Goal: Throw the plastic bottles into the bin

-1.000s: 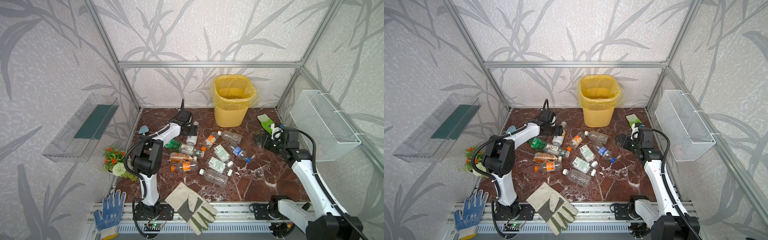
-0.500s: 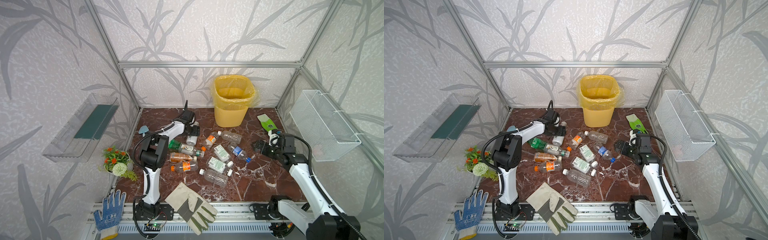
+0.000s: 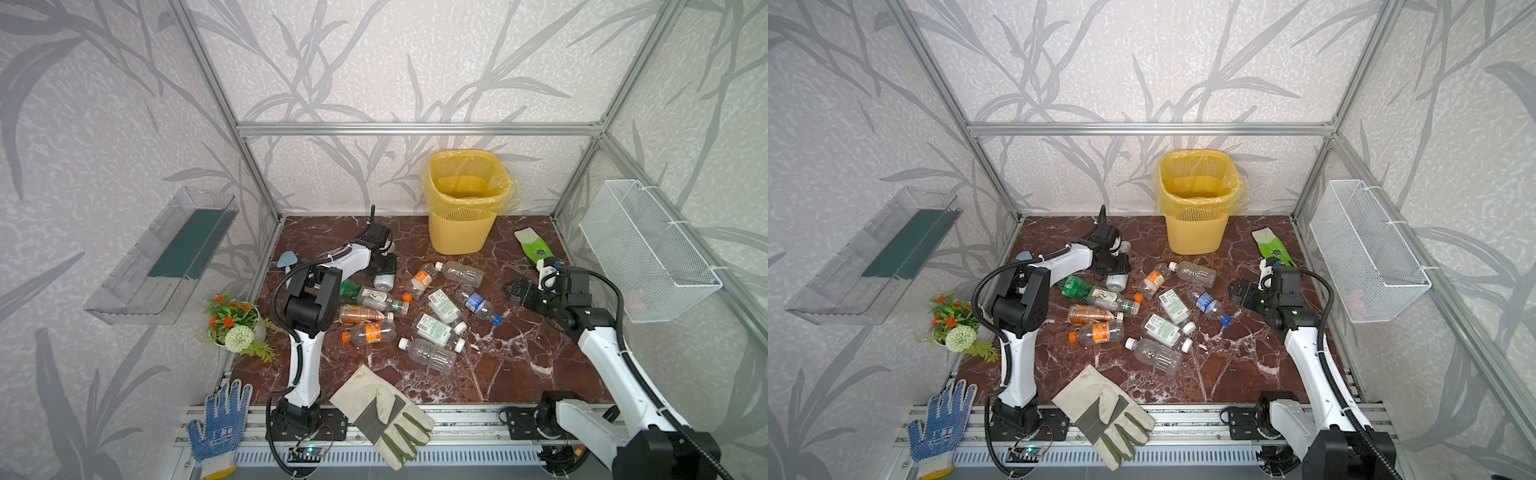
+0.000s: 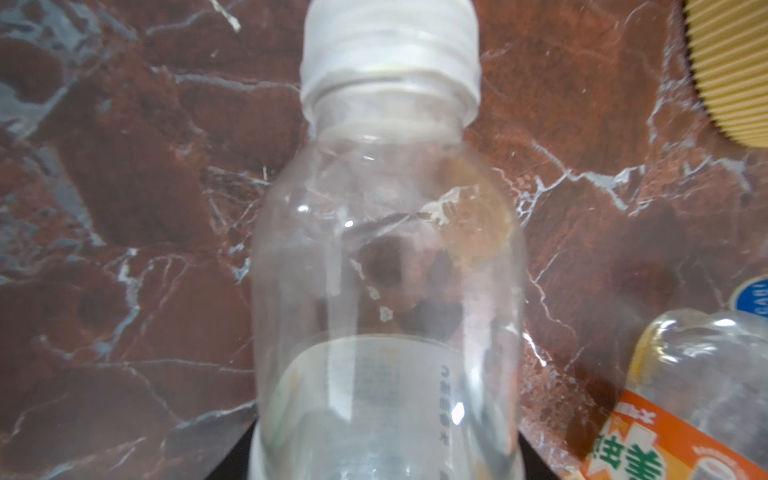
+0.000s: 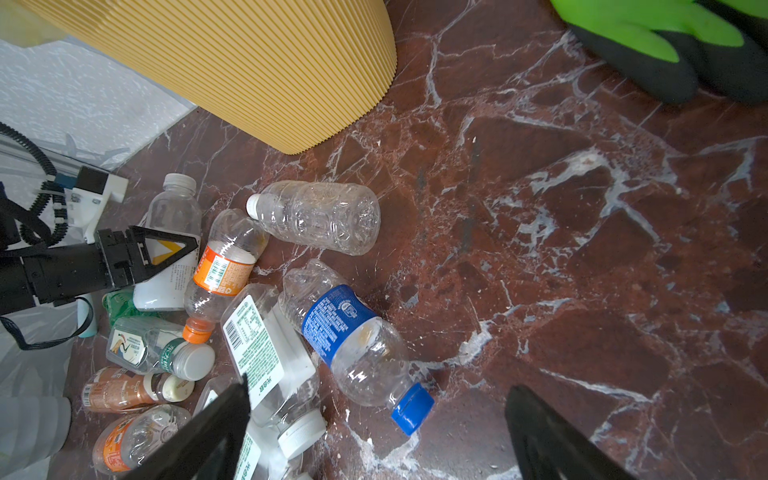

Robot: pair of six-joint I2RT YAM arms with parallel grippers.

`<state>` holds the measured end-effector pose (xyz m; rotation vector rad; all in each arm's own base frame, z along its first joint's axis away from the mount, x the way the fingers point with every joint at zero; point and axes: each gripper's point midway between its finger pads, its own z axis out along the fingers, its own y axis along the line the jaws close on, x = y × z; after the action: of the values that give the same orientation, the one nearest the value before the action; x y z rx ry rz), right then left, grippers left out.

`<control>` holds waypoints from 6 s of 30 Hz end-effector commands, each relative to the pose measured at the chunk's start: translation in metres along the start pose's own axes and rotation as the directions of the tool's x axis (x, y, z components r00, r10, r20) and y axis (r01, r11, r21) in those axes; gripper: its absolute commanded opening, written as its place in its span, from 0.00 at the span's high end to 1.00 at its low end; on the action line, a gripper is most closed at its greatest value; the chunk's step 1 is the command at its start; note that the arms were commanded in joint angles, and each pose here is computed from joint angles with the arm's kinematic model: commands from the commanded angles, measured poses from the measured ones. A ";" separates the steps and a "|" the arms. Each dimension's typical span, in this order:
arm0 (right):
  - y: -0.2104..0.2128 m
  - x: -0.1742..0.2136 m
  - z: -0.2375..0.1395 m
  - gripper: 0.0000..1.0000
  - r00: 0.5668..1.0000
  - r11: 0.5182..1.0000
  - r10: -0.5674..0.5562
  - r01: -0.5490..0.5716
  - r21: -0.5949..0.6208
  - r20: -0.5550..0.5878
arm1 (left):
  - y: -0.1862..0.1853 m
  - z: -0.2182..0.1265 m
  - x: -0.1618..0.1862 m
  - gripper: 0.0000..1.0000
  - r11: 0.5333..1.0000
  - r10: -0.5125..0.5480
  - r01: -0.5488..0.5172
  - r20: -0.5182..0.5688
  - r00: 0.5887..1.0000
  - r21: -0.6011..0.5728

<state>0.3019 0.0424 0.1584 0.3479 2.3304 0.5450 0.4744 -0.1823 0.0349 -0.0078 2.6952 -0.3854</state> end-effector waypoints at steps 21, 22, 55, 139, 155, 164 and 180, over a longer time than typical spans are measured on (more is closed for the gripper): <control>0.007 0.008 0.007 0.05 0.999 0.997 0.037 -0.037 -0.070 -0.005 | -0.192 -0.261 -0.202 0.01 0.893 -0.079 -0.192 0.561 0.824 0.407; 0.008 0.009 0.006 0.05 0.999 0.997 0.037 -0.037 -0.075 -0.007 | -0.185 -0.261 -0.202 0.01 0.905 -0.070 -0.187 0.569 0.820 0.381; -0.039 -0.076 -0.004 0.01 0.964 0.924 0.149 -0.215 0.316 0.220 | 0.038 -0.235 -0.018 0.01 0.992 -0.115 0.125 0.450 0.885 0.009; 0.193 -0.195 -0.100 0.40 0.938 0.940 -0.206 0.269 -0.209 0.279 | 0.063 -0.203 0.067 0.04 0.946 -0.320 0.316 0.349 0.881 0.069; 0.196 -0.261 -0.139 0.01 0.793 0.945 -0.274 0.327 0.000 0.544 | 0.074 -0.208 0.143 0.01 0.905 -0.423 0.418 0.289 0.859 0.081; 0.094 -0.142 -0.095 0.01 0.871 0.945 -0.326 0.284 0.163 0.368 | 0.056 -0.180 0.157 0.01 0.829 -0.559 0.543 0.160 0.814 0.135; 0.054 -0.090 -0.032 0.01 0.947 0.970 -0.227 0.201 0.134 0.229 | 0.017 -0.160 0.228 0.01 0.495 -0.864 0.853 -0.008 0.503 0.168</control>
<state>0.3412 0.0426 0.2551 0.1770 2.1629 0.2104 0.2003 -0.1364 0.0857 -1.1328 2.4453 -0.8215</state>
